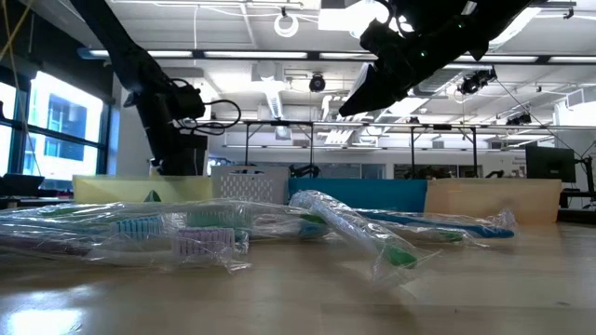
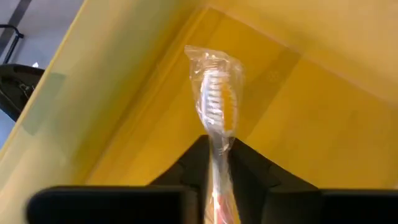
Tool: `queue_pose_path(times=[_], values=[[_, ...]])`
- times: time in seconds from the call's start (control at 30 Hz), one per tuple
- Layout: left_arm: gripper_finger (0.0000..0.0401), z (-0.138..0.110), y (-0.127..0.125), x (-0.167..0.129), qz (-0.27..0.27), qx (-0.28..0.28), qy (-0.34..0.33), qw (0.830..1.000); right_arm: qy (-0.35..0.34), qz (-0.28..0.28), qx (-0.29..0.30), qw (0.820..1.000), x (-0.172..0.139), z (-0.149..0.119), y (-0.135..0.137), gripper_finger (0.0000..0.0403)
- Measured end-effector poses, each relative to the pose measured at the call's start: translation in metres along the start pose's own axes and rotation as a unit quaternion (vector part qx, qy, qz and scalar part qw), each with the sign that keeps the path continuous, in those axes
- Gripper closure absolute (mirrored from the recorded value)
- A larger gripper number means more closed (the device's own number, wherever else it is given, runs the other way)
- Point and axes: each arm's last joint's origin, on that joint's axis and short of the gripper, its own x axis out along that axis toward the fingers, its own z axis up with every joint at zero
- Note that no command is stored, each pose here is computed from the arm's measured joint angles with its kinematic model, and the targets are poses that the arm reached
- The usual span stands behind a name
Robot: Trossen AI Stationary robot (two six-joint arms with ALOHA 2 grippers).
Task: Pick & Place Toothbrushes
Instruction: Put the orange toothbrush into the yellow bin, then put the green toothbrush into the white bin
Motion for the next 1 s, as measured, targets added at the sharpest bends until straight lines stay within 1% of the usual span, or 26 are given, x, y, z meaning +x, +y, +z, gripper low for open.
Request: queue_pose_path(times=[0.17,0.3,0.53,0.7,0.77,0.87,1.0], values=[[0.0271,0.0,0.0,0.0,0.001,-0.001,-0.002,1.0,0.0,0.0,0.0,1.0,0.0,0.0,0.0,0.0324],[0.0244,0.003,0.001,-0.002,0.002,-0.001,-0.004,1.0,0.0,0.0,0.0,1.0,0.0,0.0,0.0,0.0324],[0.0238,0.016,0.006,-0.01,-0.002,-0.003,-0.023,1.0,0.0,0.0,0.0,1.0,0.0,0.0,0.0,0.0324],[0.0237,0.02,0.005,-0.016,-0.044,0.004,-0.054,0.998,0.0,0.0,0.0,1.0,0.0,0.0,0.0,0.0324],[0.0237,0.022,0.002,-0.021,-0.058,0.013,-0.068,0.996,0.0,0.0,0.0,1.0,0.0,0.0,0.0,0.0324],[0.0237,0.026,-0.007,-0.032,-0.064,0.035,-0.088,0.993,0.0,0.0,0.0,1.0,0.0,0.0,0.0,0.0324],[0.0237,0.034,-0.021,-0.054,-0.047,0.064,-0.119,0.99,0.0,0.0,0.0,1.0,0.0,0.0,0.0,0.0324]])
